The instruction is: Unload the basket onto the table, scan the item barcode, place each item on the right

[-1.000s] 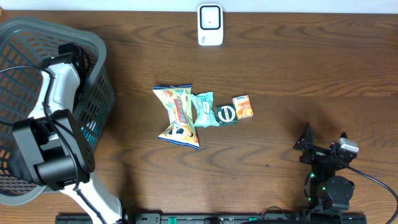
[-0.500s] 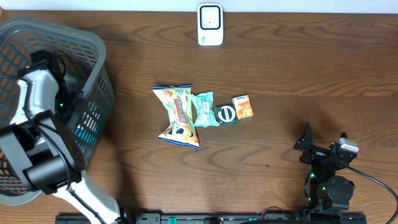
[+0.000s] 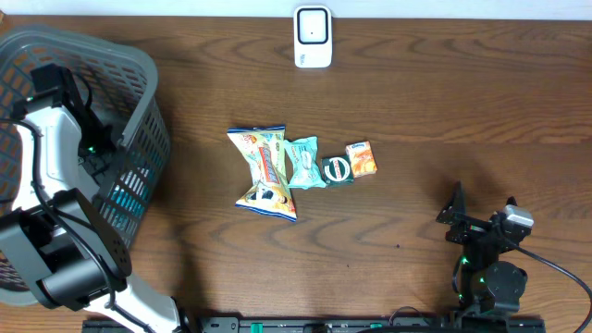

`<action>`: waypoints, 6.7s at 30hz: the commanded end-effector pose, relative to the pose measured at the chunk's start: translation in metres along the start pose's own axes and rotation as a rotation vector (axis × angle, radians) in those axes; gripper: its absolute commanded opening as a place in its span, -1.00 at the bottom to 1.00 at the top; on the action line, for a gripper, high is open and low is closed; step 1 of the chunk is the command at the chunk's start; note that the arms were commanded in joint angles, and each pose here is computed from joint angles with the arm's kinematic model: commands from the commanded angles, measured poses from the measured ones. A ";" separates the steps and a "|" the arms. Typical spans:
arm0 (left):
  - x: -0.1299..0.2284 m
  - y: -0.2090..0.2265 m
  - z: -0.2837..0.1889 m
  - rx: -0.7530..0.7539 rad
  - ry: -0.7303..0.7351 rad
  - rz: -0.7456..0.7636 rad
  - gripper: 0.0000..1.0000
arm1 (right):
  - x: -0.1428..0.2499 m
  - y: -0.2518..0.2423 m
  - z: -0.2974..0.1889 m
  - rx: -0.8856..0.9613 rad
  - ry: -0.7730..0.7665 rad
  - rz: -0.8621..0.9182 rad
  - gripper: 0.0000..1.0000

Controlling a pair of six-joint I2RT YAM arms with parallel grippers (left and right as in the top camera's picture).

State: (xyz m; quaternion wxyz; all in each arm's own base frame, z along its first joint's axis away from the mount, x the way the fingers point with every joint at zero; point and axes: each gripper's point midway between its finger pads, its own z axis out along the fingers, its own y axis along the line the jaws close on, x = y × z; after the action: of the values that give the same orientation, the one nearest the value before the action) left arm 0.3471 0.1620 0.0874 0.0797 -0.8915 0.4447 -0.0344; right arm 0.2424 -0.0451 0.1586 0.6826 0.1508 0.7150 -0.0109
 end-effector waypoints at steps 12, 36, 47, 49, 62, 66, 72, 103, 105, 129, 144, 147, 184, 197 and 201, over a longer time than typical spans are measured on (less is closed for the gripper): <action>0.018 0.070 0.046 -0.208 0.009 -0.099 0.95 | 0.001 0.001 0.000 -0.003 0.001 0.004 0.98; -0.039 0.061 0.051 -0.154 -0.289 0.273 0.75 | 0.000 0.001 0.000 -0.003 0.001 0.004 0.99; -0.032 0.069 0.056 -0.183 -0.235 0.320 0.92 | 0.001 0.001 0.000 -0.003 0.001 0.004 0.99; -0.034 0.073 0.059 -0.191 -0.240 0.320 0.91 | 0.001 0.001 0.000 -0.003 0.001 0.004 0.98; -0.063 0.081 0.061 -0.217 -0.362 0.350 0.29 | 0.000 0.001 0.000 -0.003 0.001 0.004 0.99; -0.069 0.079 0.061 -0.228 -0.355 0.386 -0.14 | 0.000 0.001 0.000 -0.003 0.000 0.004 0.98; -0.070 0.058 0.038 -0.164 -0.341 0.516 -0.38 | 0.000 0.001 0.000 -0.003 0.001 0.004 0.99; 0.064 0.072 -0.315 1.193 0.107 0.972 -0.41 | 0.001 0.001 0.000 -0.003 0.001 0.004 0.98; 0.088 0.082 -0.312 1.187 0.171 1.041 -0.41 | 0.001 0.001 0.000 -0.003 0.001 0.004 0.99; 0.448 0.296 -0.133 1.065 0.724 1.875 -0.17 | 0.001 0.001 0.000 -0.003 0.001 0.004 0.98; 0.488 0.312 -0.064 1.089 0.689 1.774 0.04 | 0.000 0.001 0.000 -0.003 0.001 0.004 0.98; 0.488 0.312 -0.064 1.090 0.687 1.777 0.17 | 0.000 0.001 0.000 -0.003 0.000 0.004 0.99; 0.243 0.151 -0.174 0.717 -0.116 2.122 0.92 | 0.001 0.001 0.000 -0.003 0.001 0.004 0.99; 0.148 0.058 -0.146 0.576 -0.078 1.873 0.92 | 0.001 0.001 0.000 -0.003 0.001 0.004 0.98; 0.140 0.046 -0.146 0.599 -0.060 1.831 0.92 | 0.000 0.001 0.000 -0.003 0.000 0.004 0.98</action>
State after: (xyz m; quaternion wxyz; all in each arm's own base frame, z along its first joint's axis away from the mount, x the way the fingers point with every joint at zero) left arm 0.3746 0.0117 0.2223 0.3131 -0.1622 0.9356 -0.0194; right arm 0.2424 -0.0451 0.1586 0.6825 0.1508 0.7151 -0.0109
